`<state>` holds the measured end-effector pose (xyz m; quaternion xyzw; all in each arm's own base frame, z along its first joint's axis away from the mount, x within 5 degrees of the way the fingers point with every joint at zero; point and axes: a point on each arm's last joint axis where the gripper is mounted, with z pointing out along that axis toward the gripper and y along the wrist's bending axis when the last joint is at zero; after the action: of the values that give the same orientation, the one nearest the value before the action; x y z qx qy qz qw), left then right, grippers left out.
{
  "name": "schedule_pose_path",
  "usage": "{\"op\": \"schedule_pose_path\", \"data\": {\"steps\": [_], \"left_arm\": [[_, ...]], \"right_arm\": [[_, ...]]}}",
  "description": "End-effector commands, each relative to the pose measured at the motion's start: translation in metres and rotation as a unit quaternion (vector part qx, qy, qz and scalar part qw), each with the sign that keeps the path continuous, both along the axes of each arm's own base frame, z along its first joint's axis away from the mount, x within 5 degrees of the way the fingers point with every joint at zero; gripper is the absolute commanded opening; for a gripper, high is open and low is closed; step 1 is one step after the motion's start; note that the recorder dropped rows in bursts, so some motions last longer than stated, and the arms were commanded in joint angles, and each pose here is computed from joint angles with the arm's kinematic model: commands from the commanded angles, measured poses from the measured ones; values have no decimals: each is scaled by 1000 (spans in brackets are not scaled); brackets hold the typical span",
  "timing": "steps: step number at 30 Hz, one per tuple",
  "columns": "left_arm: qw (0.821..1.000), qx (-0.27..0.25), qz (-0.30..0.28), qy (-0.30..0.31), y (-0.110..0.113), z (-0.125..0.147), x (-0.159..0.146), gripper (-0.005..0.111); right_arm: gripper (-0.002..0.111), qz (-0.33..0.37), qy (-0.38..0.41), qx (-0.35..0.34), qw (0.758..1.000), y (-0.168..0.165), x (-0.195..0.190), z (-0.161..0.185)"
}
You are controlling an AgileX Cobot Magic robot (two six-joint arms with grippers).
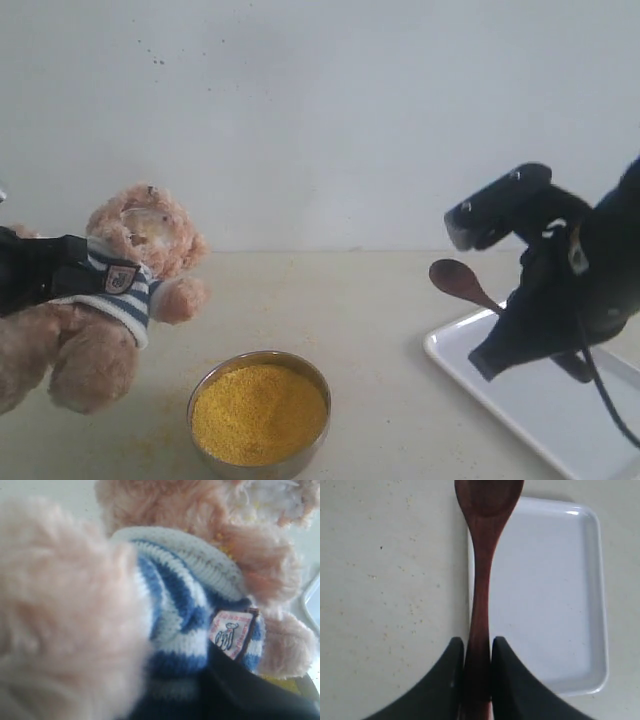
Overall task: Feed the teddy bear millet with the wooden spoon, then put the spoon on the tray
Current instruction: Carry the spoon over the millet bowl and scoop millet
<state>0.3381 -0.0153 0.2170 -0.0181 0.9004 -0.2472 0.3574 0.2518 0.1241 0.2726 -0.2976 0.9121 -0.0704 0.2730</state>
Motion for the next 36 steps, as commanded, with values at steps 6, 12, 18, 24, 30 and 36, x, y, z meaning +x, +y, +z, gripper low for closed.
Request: {"op": "schedule_pose_path", "data": {"steps": [6, 12, 18, 24, 30, 36], "left_arm": [[1000, -25, -11, -16, -4, 6, 0, 4], [1000, -16, 2, -20, -1, 5, 1, 4], [1000, -23, 4, -20, -1, 6, 1, 4], [999, 20, 1, -42, 3, 5, 3, 4], [999, 15, 20, -44, 5, 6, 5, 4], [999, 12, 23, -43, 5, 5, 6, 4]], "right_arm": [[0, 66, 92, 51, 992, 35, -15, 84], [0, 156, 79, -57, 983, 105, -9, 62], [0, 245, 54, -206, 946, 163, -14, 10], [0, 274, 39, -282, 919, 185, -14, -21], [0, 277, 58, -300, 911, 190, -11, -42], [0, 268, 77, -309, 909, 194, -9, -63]]}}
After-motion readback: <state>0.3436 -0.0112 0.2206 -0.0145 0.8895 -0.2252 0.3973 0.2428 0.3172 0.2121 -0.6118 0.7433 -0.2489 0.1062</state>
